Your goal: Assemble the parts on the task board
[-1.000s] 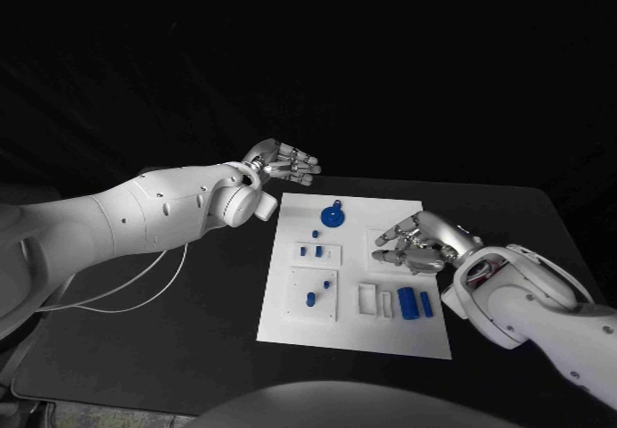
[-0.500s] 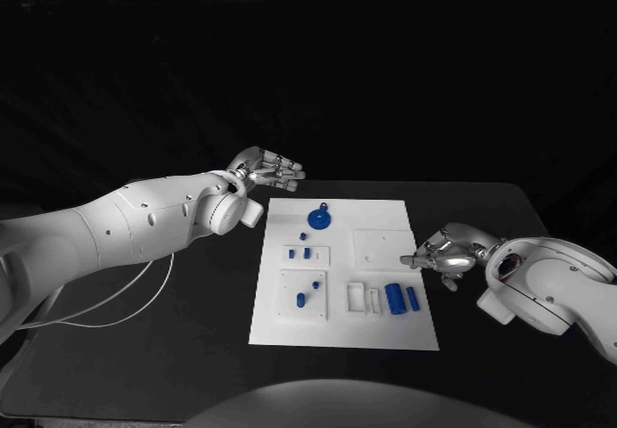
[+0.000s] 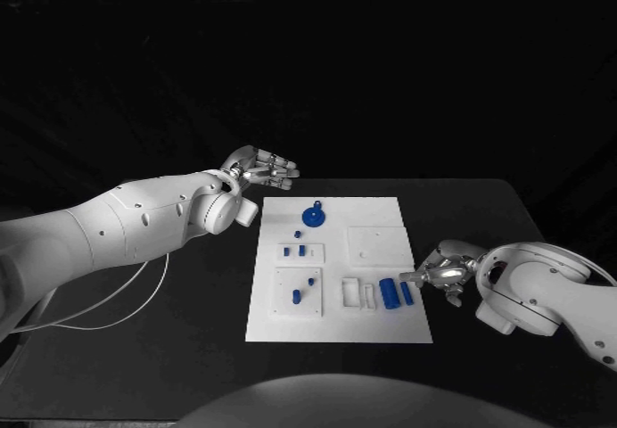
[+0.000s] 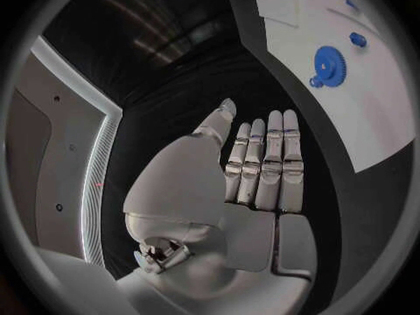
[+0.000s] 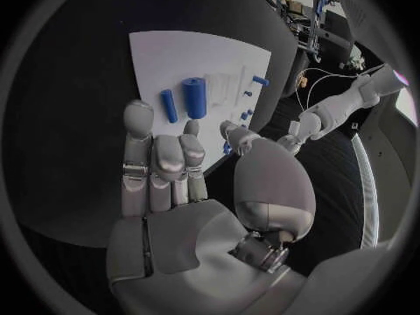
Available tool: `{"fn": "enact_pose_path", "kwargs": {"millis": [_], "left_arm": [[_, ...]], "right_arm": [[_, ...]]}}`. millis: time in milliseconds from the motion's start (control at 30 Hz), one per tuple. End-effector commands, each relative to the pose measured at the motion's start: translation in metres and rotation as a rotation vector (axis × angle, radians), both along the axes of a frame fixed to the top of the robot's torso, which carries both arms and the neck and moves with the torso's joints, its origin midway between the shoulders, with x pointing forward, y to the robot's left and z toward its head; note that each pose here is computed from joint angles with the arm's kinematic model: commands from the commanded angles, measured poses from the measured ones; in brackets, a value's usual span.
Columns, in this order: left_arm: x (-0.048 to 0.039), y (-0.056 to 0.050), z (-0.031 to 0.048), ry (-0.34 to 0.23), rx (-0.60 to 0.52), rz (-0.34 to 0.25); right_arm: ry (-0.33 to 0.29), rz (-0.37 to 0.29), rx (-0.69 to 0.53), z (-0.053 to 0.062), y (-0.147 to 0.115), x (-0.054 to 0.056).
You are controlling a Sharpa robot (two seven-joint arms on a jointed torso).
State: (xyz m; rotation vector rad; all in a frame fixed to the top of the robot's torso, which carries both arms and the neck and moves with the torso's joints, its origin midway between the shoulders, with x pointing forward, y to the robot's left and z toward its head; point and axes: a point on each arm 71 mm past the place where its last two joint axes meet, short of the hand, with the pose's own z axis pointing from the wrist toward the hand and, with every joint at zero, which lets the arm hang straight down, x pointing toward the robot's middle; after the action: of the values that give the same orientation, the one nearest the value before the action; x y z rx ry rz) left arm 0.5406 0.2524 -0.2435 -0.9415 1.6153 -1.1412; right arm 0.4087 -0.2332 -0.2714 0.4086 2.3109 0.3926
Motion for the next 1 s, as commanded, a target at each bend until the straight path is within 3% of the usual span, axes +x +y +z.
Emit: {"fn": "enact_pose_path", "kwargs": {"millis": [33, 533, 1000], "left_arm": [[-0.0004, -0.003, -0.0002, 0.000, -0.017, -0.014], [-0.0016, -0.006, -0.0012, 0.010, -0.020, -0.028], [-0.0027, -0.008, -0.0016, 0.017, -0.023, -0.038]], "right_arm": [[-0.028, 0.032, -0.098, -0.002, 0.002, -0.001], [-0.094, 0.125, -0.194, -0.018, 0.030, -0.009], [-0.117, 0.157, -0.261, -0.033, 0.041, -0.008]]}}
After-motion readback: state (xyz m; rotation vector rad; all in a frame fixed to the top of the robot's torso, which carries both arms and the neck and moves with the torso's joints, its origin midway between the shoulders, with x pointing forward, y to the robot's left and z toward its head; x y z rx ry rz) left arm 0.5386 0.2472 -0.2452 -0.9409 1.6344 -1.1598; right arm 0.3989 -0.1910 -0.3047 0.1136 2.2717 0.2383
